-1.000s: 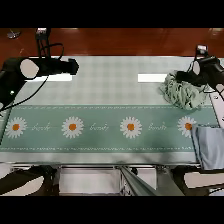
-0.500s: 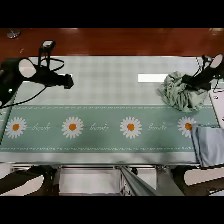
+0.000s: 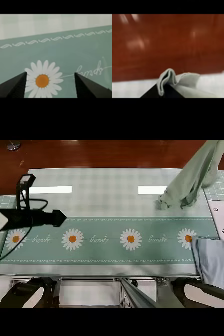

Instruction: Fold the shirts.

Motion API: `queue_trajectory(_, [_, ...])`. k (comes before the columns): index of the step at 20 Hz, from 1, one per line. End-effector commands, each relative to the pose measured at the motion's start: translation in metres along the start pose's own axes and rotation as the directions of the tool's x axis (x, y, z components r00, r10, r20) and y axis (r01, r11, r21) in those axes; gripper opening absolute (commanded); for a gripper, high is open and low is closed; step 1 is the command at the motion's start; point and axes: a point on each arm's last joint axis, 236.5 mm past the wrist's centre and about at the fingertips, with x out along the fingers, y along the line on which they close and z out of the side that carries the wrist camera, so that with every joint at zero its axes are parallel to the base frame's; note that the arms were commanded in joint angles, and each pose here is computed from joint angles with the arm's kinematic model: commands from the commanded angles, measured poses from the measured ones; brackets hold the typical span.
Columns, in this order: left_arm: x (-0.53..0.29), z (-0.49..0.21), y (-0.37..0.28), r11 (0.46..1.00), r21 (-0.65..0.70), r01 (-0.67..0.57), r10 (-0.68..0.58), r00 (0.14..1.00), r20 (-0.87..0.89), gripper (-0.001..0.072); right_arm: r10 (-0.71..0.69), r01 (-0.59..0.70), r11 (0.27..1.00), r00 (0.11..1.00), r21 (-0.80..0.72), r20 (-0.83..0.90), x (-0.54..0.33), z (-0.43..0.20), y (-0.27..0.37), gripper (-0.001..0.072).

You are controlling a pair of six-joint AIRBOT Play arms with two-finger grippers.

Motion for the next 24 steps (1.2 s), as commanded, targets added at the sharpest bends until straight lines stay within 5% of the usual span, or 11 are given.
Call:
queue_trajectory(1, [0.006, -0.030, -0.020, 0.996, -0.030, 0.082, -0.082, 0.997, -0.004, 0.0700, 0.106, -0.088, 0.992, 0.971, -0.094, 0.215, -0.086, 0.066, 0.058, 0.0018])
queue_trajectory(6, [0.007, -0.010, -0.017, 0.995, -0.058, 0.076, -0.072, 0.994, 0.083, 0.0700, 0.257, -0.203, 0.960, 0.913, -0.192, 0.318, -0.169, 0.088, 0.117, 0.0018])
queue_trajectory(9, [0.006, -0.003, -0.016, 0.994, -0.077, 0.078, -0.069, 0.991, 0.112, 0.0700, 0.425, -0.387, 0.894, 0.892, -0.228, 0.155, -0.177, 0.044, 0.171, 0.0019])
queue_trajectory(14, [0.006, -0.002, -0.016, 0.994, -0.076, 0.076, -0.067, 0.991, 0.118, 0.0700, 0.575, -0.640, 0.750, 0.756, -0.168, -0.312, -0.124, -0.125, 0.268, 0.0019])
queue_trajectory(22, [0.006, -0.002, -0.016, 0.994, -0.076, 0.077, -0.068, 0.991, 0.117, 0.0700, 0.538, -0.587, 0.776, 0.422, 0.232, -0.730, -0.046, -0.423, 0.341, 0.0036])
queue_trajectory(23, [0.006, -0.002, -0.016, 0.994, -0.076, 0.077, -0.068, 0.991, 0.116, 0.0700, 0.553, -0.569, 0.772, 0.381, 0.283, -0.741, -0.045, -0.437, 0.348, 0.0414])
queue_trajectory(24, [0.006, -0.003, -0.018, 0.993, -0.080, 0.084, -0.075, 0.991, 0.111, 0.0700, 0.566, -0.567, 0.765, 0.365, 0.306, -0.739, -0.041, -0.438, 0.347, 0.0623])
